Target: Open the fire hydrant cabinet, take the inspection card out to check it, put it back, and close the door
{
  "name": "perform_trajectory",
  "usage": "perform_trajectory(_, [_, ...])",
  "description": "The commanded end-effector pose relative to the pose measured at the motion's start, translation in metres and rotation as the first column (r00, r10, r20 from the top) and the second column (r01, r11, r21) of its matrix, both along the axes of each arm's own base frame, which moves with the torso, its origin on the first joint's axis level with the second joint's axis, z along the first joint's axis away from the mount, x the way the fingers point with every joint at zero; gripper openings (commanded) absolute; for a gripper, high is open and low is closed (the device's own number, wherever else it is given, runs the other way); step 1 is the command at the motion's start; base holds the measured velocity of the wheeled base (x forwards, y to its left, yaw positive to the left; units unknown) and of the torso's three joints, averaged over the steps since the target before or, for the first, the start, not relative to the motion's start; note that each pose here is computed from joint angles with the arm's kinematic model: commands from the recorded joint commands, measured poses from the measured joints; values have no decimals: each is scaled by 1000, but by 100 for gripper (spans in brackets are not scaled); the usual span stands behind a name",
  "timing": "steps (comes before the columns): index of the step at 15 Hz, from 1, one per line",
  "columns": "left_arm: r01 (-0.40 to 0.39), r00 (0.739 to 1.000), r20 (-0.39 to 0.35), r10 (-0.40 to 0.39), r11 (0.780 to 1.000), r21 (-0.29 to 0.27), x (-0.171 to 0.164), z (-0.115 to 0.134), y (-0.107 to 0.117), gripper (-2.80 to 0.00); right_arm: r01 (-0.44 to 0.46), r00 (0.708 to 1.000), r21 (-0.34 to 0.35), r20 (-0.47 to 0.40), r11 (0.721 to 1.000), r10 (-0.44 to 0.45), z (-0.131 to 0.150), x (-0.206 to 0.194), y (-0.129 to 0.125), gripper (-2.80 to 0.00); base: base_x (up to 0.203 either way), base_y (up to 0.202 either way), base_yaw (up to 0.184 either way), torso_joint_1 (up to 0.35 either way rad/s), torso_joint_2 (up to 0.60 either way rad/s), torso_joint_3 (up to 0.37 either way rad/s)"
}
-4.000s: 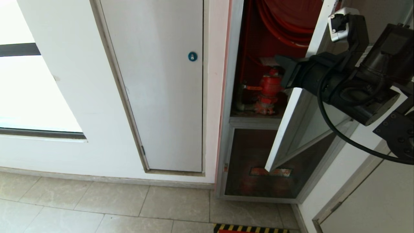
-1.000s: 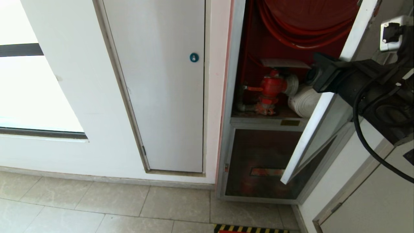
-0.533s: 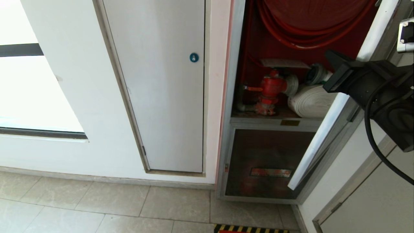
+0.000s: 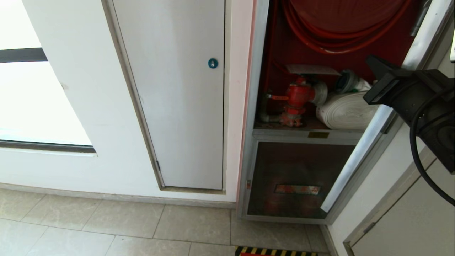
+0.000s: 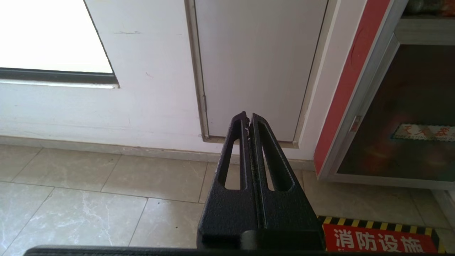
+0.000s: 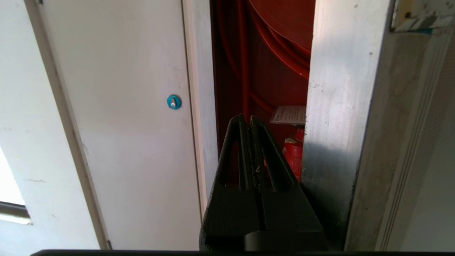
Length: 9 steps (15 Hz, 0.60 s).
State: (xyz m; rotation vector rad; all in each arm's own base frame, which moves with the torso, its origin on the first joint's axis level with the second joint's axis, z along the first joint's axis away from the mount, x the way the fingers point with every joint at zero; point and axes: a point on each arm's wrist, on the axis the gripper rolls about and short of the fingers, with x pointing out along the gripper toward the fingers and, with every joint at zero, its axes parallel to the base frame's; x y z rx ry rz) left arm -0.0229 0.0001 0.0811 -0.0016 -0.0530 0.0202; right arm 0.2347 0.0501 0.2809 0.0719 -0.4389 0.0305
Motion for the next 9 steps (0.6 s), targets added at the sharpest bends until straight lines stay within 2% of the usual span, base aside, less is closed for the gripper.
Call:
perform_trajectory(1, [-1,1000,-17,1,1000,0,1,-5,0,-280,-1,1000,0,3,1000,1,0,0,0,-280,0,0,0,0,0,0])
perform_trajectory(4, [-1,1000,-18,1,1000,0,1,-5,0,-280,2,1000,0,21,1000,-2,2,-4,-1,-280,0,0,0,0,0,0])
perform_trajectory(9, [-1,1000,-18,1,1000,0,1,-5,0,-280,57,991,-62,122,996,-49,-1,-12,-2,-280,0,0,0,0,0,0])
